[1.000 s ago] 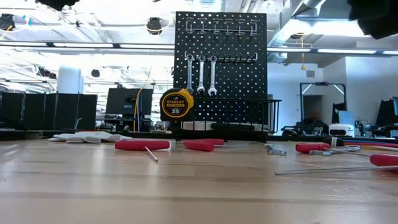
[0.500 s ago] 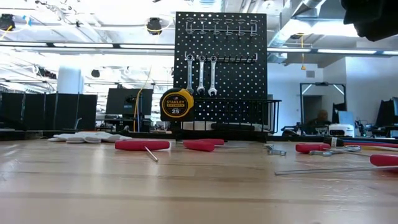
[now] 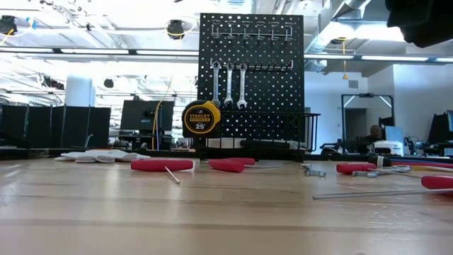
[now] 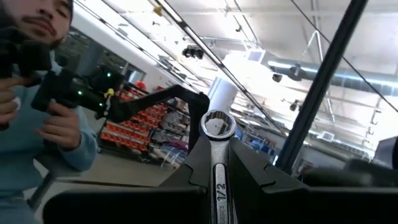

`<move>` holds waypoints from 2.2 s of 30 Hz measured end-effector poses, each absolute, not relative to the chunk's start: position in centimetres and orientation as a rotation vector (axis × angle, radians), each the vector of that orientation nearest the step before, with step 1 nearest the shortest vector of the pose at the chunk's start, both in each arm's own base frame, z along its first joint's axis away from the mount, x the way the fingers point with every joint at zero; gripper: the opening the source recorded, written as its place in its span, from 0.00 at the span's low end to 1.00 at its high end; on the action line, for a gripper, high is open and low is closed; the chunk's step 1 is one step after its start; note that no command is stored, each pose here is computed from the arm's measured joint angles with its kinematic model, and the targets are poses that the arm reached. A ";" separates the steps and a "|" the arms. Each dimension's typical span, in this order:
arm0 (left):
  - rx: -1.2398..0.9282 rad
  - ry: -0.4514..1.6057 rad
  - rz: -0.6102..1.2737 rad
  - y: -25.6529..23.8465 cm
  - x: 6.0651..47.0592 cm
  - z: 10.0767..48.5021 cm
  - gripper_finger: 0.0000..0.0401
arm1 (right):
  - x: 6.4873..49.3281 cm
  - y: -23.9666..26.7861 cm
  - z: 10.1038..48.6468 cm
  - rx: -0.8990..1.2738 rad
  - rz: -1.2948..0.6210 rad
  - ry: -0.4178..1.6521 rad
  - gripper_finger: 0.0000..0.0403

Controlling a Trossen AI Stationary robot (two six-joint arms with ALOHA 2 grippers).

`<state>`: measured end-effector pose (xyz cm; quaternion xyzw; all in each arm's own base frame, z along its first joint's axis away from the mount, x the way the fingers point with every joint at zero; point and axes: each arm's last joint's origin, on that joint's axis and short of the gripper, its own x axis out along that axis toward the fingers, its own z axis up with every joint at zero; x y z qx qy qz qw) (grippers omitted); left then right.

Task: Hang tools onto peg board
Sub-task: Hang the silver wrench on the peg board

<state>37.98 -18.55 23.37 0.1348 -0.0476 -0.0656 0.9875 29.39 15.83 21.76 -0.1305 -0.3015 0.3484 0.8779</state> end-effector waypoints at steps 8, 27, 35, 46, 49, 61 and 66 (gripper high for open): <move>0.519 -0.044 -0.061 -19.5 37.4 22.9 0.41 | 28.6 17.5 21.9 -0.293 0.560 -0.621 0.08; 0.342 -0.185 -0.040 -19.9 37.0 24.4 0.41 | 29.4 19.3 22.6 -0.423 0.364 -0.540 0.09; 0.322 -0.194 -0.053 -20.0 36.9 24.4 0.41 | 29.5 19.4 22.3 -0.479 0.365 -0.516 0.09; 0.339 -0.183 -0.095 -20.8 36.6 24.2 0.41 | 29.2 20.1 21.7 -0.564 0.313 -0.434 0.09; 0.334 -0.187 -0.084 -20.7 36.6 24.2 0.41 | 29.2 20.1 21.7 -0.567 0.306 -0.433 0.09; 0.332 -0.190 -0.087 -20.9 36.5 24.3 0.21 | 29.4 20.0 21.4 -0.574 0.276 -0.395 0.10; 0.349 -0.189 -0.096 -21.0 36.4 24.2 0.09 | 29.4 19.8 21.2 -0.561 0.259 -0.361 0.10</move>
